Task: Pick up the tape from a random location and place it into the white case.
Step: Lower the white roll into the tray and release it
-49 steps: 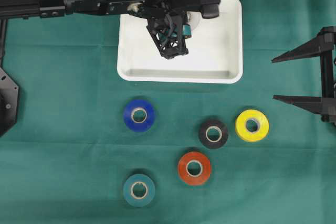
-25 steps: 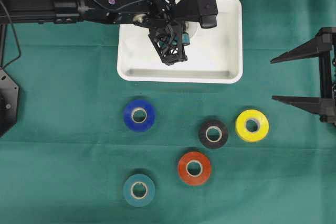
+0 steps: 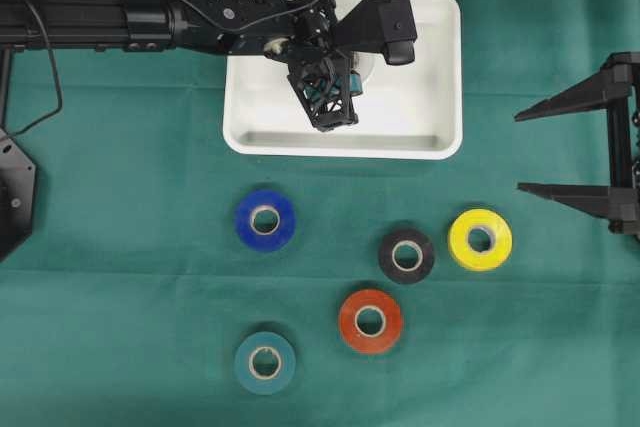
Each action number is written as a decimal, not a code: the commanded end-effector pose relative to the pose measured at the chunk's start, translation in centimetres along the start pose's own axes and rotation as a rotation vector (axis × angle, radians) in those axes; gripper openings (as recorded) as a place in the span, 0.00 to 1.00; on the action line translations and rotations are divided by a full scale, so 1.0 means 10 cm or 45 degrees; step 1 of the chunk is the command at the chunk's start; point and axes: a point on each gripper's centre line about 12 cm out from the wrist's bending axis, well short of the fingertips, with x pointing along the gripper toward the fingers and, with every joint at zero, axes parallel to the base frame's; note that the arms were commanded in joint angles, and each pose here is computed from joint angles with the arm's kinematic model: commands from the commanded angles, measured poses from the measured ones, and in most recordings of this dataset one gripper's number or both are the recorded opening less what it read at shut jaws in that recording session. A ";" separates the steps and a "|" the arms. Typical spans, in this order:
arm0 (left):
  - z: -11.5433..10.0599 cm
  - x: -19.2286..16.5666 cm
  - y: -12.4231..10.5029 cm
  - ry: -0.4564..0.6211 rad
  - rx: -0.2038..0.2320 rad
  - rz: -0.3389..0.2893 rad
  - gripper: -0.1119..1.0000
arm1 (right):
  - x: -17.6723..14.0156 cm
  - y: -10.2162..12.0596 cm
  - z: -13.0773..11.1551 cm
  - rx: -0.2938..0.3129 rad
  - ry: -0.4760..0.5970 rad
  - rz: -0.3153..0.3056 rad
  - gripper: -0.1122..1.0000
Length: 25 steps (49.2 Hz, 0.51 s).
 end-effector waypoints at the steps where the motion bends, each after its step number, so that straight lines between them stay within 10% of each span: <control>1: 0.08 -0.11 0.02 -0.046 -0.005 0.007 0.32 | 0.02 0.00 0.09 -0.004 -0.029 -0.002 0.92; 12: 0.08 -0.12 0.02 -0.048 -0.003 0.007 0.34 | 0.02 0.00 0.10 -0.004 -0.033 -0.002 0.92; 25: 0.07 -0.12 0.04 -0.054 -0.006 0.011 0.95 | 0.02 0.00 0.09 -0.004 -0.027 -0.002 0.92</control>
